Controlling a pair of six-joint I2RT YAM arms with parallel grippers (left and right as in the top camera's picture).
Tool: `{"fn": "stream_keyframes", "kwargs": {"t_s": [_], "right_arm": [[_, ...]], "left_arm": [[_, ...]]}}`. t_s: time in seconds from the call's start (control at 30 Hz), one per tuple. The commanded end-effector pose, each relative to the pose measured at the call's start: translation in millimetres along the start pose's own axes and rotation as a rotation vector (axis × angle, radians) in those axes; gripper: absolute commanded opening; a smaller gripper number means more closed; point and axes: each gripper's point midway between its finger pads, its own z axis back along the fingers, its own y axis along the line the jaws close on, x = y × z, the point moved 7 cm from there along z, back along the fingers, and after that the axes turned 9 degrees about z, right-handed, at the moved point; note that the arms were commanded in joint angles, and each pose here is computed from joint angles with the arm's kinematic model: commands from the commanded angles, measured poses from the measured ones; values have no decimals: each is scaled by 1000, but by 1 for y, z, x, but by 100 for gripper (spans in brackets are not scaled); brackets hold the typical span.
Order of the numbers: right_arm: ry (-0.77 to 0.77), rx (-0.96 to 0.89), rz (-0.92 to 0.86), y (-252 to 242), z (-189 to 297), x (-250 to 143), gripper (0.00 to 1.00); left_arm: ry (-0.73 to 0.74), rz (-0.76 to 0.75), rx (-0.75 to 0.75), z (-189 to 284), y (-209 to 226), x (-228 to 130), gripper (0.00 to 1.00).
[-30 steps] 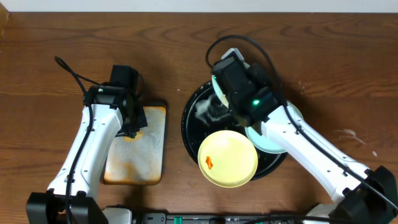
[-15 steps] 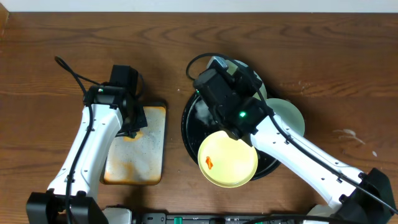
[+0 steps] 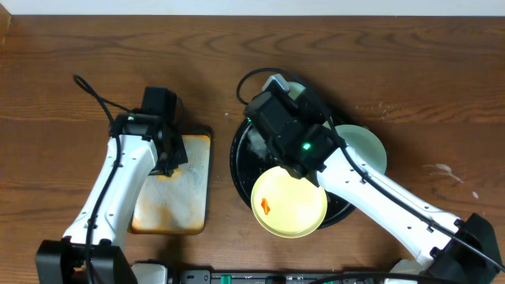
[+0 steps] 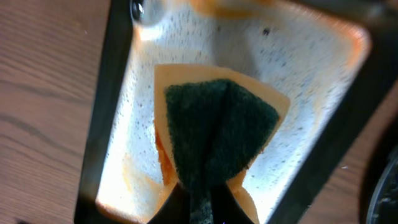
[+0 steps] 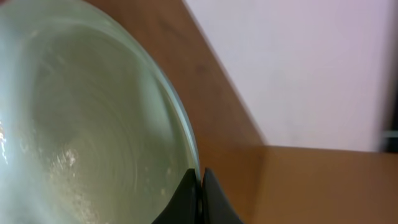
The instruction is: Clean dirty plates on tray and stack at the side
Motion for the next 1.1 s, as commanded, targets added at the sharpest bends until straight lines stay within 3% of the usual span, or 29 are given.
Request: {"fn": "stream_keyframes", "kwargs": {"t_s": [0.0, 0.13, 0.23, 0.37, 0.63, 1.07], "right_arm": [[-1, 124, -230, -4, -12, -8, 1], [22, 212, -342, -6, -27, -16, 1], [35, 292, -431, -6, -36, -22, 1], [38, 392, -452, 1, -37, -24, 1], [91, 356, -449, 4, -43, -30, 1], [188, 352, -406, 28, -62, -34, 1]], "left_arm": [[15, -6, -35, -4, -3, -3, 7], [32, -9, -203, -2, -22, 0, 7], [40, -59, -495, 10, -56, 6, 7], [0, -76, -673, 24, -85, 12, 7], [-67, -217, -790, 36, -144, -5, 8], [-8, -138, -780, 0, -198, -22, 7]]}}
